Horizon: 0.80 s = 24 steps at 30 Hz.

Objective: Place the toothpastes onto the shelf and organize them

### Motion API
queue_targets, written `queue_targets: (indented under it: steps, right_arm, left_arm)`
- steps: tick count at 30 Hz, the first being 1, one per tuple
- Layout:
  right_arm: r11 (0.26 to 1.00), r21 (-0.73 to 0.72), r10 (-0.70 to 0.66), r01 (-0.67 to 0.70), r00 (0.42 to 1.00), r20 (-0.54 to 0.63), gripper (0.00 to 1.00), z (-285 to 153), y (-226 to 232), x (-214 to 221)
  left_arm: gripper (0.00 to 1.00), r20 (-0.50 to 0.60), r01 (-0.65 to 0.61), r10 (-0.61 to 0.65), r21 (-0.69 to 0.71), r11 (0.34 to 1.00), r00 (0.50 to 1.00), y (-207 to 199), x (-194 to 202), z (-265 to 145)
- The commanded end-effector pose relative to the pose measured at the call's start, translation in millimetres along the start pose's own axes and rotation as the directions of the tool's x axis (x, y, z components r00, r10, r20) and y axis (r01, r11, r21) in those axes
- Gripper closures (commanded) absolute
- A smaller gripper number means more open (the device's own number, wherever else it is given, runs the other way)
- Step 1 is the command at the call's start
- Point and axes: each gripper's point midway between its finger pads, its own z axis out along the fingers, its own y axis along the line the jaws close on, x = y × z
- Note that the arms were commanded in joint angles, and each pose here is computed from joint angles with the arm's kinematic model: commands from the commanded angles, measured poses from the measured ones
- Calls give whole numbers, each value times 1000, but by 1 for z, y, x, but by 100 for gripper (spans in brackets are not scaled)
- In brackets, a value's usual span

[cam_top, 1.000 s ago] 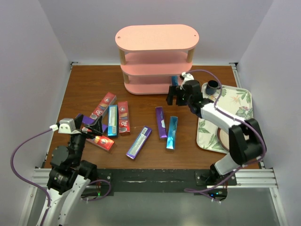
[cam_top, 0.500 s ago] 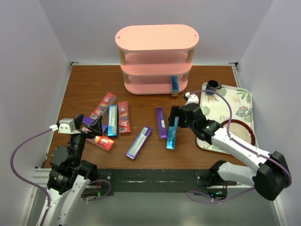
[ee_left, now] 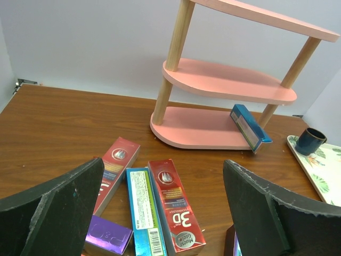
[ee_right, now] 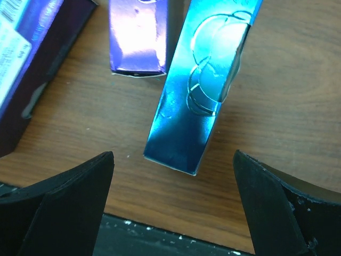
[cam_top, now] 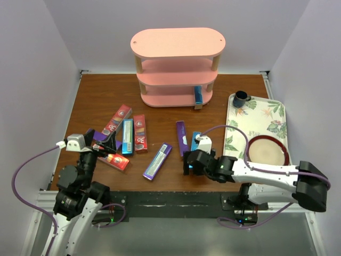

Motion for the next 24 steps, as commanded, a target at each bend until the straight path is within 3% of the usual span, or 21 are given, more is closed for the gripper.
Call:
queue_targets:
  steps: [1, 7, 14, 24]
  right_arm:
    - [990, 131, 46, -58, 994, 96, 2, 8, -8, -6]
    - [983, 173, 27, -54, 987, 155, 5, 18, 1, -6]
    - [986, 160, 17, -52, 977, 211, 21, 21, 10, -11]
    - [979, 191, 18, -66, 970, 241, 33, 28, 3, -9]
  left_arm:
    - [2, 161, 20, -29, 52, 998, 987, -5, -35, -20]
    - [2, 156, 20, -27, 51, 999, 987, -5, -34, -19]
    - [2, 160, 19, -27, 50, 999, 987, -5, -35, -20]
    - [2, 158, 17, -25, 51, 999, 987, -5, -34, -19]
